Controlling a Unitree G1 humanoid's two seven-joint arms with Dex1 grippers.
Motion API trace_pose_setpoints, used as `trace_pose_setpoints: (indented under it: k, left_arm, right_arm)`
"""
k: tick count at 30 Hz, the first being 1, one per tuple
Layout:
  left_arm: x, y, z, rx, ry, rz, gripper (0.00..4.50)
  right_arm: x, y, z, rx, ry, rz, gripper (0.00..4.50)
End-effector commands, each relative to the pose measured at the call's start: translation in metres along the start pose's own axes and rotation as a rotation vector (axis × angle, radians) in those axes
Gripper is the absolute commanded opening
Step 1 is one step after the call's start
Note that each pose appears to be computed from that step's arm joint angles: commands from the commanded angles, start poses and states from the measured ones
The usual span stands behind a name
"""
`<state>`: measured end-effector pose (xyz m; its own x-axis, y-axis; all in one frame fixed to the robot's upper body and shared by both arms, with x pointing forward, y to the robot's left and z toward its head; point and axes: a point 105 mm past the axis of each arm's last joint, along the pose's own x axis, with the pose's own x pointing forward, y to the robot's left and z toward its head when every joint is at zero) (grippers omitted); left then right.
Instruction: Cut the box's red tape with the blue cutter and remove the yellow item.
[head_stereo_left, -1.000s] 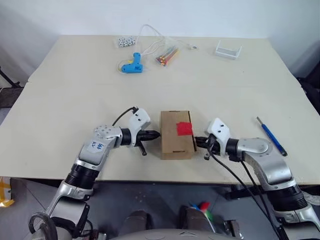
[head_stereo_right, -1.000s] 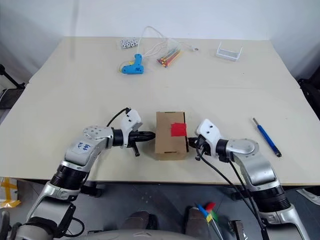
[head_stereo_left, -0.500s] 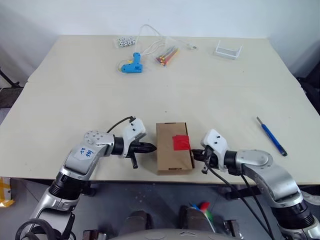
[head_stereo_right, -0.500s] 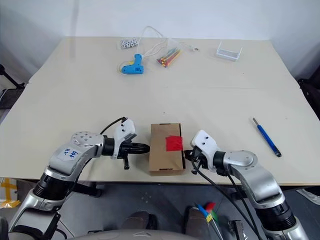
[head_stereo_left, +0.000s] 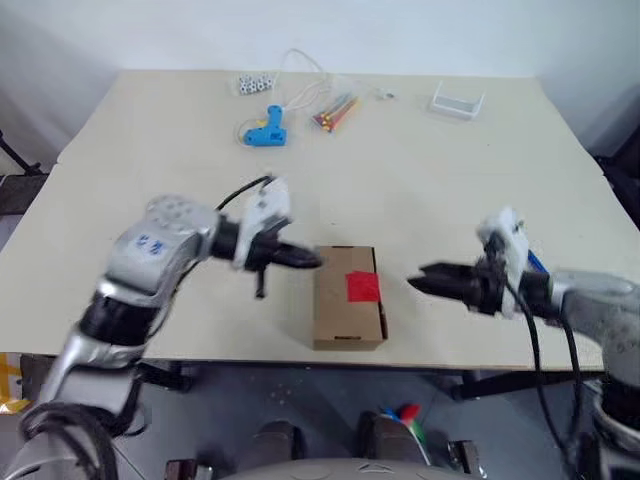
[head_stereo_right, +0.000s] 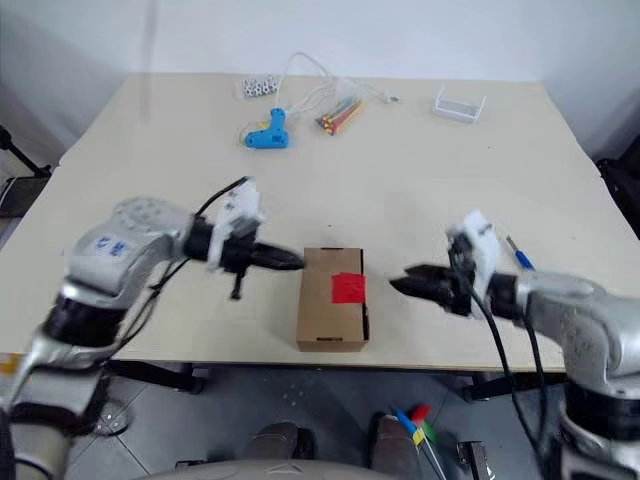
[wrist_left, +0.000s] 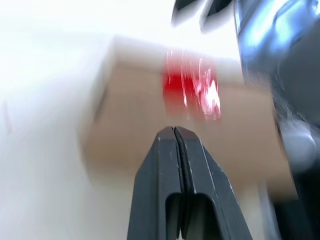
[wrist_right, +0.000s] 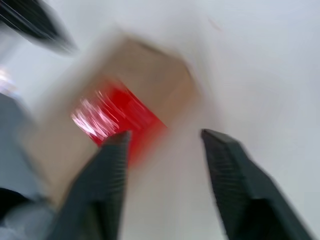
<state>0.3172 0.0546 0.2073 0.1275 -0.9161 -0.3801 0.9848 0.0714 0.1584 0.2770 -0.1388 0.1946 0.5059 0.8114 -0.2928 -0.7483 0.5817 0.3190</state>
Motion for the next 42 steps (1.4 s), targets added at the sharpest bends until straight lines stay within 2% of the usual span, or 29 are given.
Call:
trace_pose_setpoints:
  k: [1,3,4,12,19,36,42]
  left_arm:
    - [0.012,0.015,-0.014,0.038,0.063,0.070,0.00]
    - [0.022,0.018,-0.021,0.044,0.089,0.083,0.00]
    - [0.024,0.019,-0.023,0.048,0.096,0.084,0.00]
    - [0.028,0.010,-0.030,0.038,0.104,0.058,0.00]
    - [0.027,0.002,-0.023,0.054,0.077,0.030,0.00]
    - [0.020,-0.012,-0.061,0.023,0.224,0.003,0.00]
    - [0.021,-0.013,-0.069,0.017,0.246,0.002,0.00]
  right_arm:
    - [0.006,0.001,-0.007,0.054,0.026,-0.017,3.69]
    - [0.011,-0.002,-0.011,0.057,0.053,-0.050,4.35]
    - [0.012,-0.004,-0.012,0.058,0.061,-0.061,4.44]
    - [0.020,-0.007,-0.022,0.080,0.099,-0.097,4.44]
    - [0.018,-0.011,-0.032,0.095,0.135,-0.124,4.44]
    - [0.007,-0.029,-0.053,0.149,0.204,-0.219,4.44]
    - [0.011,-0.026,-0.054,0.100,0.256,-0.231,4.44]
